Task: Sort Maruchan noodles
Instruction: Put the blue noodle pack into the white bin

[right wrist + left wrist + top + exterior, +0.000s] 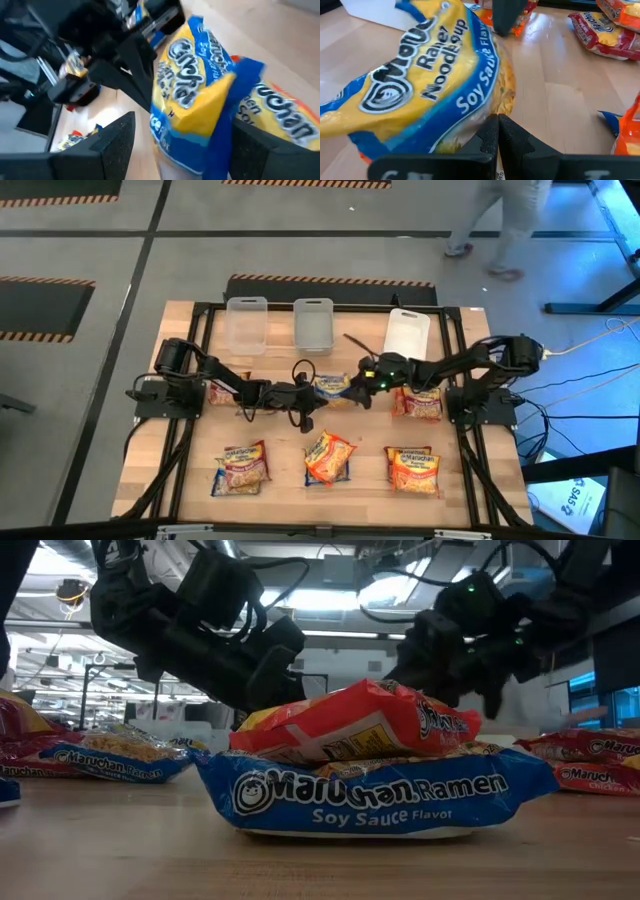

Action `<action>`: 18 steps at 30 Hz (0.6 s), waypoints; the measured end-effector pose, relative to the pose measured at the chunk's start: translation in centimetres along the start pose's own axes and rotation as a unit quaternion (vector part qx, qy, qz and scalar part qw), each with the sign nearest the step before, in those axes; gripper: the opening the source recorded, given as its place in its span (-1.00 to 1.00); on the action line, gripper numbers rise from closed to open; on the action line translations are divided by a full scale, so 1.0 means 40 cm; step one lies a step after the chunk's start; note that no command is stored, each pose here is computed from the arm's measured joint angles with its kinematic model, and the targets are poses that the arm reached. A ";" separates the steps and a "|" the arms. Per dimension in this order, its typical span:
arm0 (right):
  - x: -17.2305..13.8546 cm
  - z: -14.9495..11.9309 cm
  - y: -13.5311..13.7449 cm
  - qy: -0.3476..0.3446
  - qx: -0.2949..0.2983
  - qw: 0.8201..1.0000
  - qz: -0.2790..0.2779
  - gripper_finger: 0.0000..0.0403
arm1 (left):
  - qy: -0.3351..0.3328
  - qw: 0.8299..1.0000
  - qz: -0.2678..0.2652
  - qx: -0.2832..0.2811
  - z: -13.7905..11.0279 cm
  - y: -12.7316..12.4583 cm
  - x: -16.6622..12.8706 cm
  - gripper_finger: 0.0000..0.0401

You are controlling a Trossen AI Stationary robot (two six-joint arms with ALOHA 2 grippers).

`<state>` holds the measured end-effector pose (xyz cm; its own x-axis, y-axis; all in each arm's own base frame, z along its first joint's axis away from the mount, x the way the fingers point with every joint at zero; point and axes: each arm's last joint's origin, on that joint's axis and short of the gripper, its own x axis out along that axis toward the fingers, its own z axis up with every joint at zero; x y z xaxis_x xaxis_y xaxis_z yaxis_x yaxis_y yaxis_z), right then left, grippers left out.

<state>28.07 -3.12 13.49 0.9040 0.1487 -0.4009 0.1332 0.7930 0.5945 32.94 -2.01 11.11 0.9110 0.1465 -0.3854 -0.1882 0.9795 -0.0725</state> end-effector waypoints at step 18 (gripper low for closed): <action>0.039 0.013 0.016 0.013 -0.061 0.998 -0.026 -0.57 | -0.001 1.000 -0.003 -0.001 0.000 -0.001 0.000 -0.97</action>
<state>29.78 -2.68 13.59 0.8865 0.1188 -0.4473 0.1280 0.8659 0.4836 32.94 -2.07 11.11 0.9128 0.1408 -0.3833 -0.1834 0.9800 -0.0768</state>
